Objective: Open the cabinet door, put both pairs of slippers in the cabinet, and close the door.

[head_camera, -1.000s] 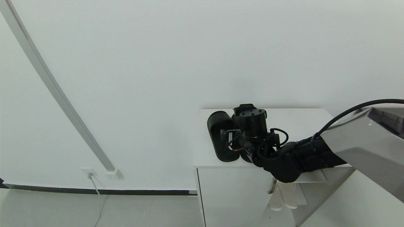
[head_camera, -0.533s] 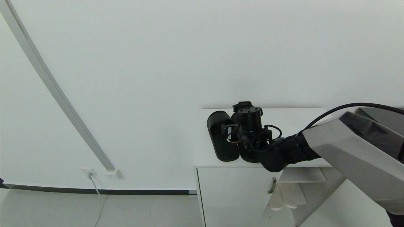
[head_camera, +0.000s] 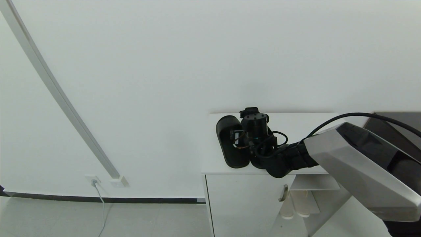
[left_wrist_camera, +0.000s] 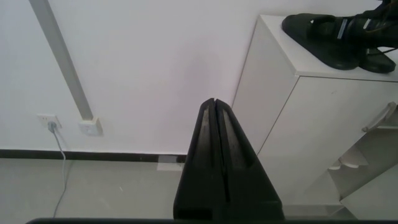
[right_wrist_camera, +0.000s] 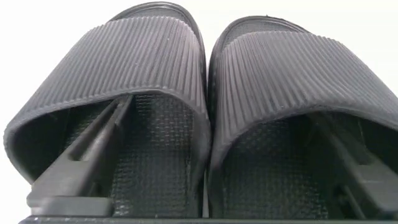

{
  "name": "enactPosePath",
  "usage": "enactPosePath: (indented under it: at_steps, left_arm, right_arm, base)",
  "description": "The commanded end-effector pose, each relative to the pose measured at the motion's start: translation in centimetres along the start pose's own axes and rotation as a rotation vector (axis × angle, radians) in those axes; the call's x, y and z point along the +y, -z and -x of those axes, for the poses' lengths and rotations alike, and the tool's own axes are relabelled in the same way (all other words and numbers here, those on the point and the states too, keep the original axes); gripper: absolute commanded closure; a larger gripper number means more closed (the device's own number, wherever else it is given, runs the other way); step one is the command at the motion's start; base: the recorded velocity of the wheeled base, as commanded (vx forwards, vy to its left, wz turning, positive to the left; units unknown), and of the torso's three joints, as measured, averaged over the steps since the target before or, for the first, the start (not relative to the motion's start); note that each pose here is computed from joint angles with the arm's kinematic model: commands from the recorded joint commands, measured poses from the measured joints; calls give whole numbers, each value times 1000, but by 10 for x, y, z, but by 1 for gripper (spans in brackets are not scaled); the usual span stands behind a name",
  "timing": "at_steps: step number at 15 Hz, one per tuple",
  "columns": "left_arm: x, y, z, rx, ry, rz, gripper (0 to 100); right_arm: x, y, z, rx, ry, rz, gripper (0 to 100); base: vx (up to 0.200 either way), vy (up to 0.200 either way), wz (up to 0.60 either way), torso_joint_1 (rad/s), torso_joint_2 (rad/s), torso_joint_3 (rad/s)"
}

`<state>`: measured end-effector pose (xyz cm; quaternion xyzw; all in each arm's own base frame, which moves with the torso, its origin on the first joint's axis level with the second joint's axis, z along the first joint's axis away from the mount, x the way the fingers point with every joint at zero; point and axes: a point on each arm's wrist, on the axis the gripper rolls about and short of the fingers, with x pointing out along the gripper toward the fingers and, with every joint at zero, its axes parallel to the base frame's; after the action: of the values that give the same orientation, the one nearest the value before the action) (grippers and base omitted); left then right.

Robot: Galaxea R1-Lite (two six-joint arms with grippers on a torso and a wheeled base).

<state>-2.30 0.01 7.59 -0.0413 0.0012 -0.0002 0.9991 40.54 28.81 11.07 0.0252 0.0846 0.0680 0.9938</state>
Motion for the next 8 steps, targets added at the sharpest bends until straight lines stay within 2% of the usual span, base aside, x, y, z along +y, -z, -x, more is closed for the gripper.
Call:
enactPosePath:
  at_steps: [1, 8]
  left_arm:
    - [0, 0, 0, -1, 0, 0, 100]
    - [0, 0, 0, 1, -2, 0, 100]
  right_arm:
    - [1, 3, -1, 5, 0, 2, 100]
    - [0, 0, 1, -3, 3, -1, 100]
  base:
    - [0, 0, 0, 0, 0, 0]
    - [0, 0, 0, 0, 0, 0]
